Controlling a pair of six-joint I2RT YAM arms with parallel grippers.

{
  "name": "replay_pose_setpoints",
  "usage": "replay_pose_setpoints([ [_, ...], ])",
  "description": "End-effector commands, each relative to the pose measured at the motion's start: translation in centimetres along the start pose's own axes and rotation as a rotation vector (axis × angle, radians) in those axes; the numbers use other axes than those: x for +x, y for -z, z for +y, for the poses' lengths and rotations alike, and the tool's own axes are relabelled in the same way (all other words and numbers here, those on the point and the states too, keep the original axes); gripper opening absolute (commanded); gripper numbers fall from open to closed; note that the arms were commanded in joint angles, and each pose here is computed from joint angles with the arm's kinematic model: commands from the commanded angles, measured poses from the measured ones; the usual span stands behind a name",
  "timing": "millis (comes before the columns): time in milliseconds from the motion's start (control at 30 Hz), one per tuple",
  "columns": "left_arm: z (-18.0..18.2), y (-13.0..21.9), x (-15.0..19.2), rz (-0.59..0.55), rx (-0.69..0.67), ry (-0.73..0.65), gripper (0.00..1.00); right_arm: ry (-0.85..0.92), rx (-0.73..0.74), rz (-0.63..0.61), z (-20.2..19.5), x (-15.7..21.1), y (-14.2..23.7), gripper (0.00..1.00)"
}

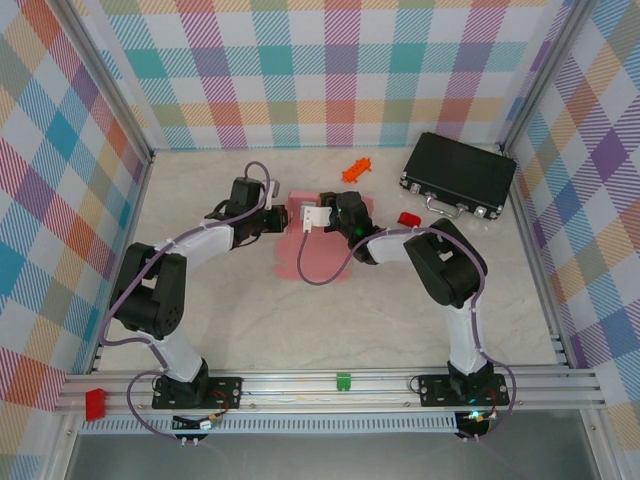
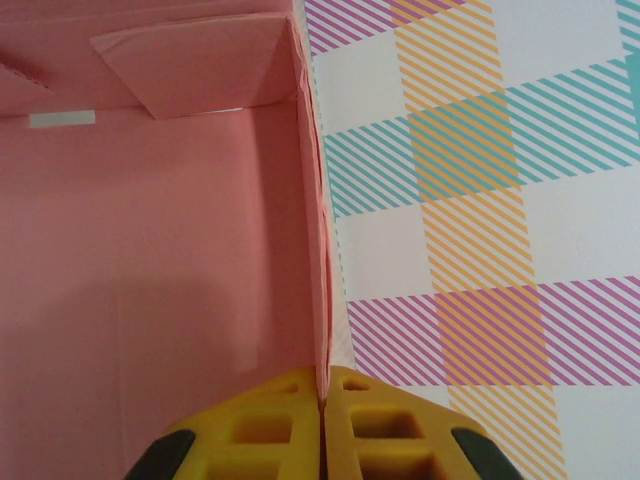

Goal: Fold the paper box

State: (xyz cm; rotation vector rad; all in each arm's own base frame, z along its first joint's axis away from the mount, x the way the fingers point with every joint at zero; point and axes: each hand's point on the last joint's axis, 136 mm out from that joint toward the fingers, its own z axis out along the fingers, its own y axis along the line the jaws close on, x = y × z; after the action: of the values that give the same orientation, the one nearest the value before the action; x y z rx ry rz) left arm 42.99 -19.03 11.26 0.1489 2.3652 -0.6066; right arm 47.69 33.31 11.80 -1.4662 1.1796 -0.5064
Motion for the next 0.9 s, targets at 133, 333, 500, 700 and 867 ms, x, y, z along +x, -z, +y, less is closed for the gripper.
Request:
replay_pose_setpoints([
  [133, -1.7, -1.4, 1.3, 0.032, 0.057, -0.02, 0.02, 0.004, -0.013, -0.021, 1.1, -0.8, -0.3, 0.09],
  [333, -1.3, -2.0, 1.5, 0.041, 0.042, -0.01, 0.04, 0.009, -0.01, -0.02, 1.3, -0.8, -0.2, 0.09],
  [500, -0.5, -1.6, 1.1, 0.021, -0.003, -0.011, 0.12, 0.009, -0.007, -0.031, 1.1, -1.0, -0.1, 0.09],
  [700, 0.4, -0.4, 0.1, -0.018, -0.016, 0.007, 0.27, 0.015, -0.008, -0.044, 1.2, -1.1, 0.0, 0.09],
  [867, 1.1, 0.4, -0.2, -0.029, -0.014, 0.02, 0.35, 0.013, -0.001, -0.065, 1.0, -1.5, 0.2, 0.09],
])
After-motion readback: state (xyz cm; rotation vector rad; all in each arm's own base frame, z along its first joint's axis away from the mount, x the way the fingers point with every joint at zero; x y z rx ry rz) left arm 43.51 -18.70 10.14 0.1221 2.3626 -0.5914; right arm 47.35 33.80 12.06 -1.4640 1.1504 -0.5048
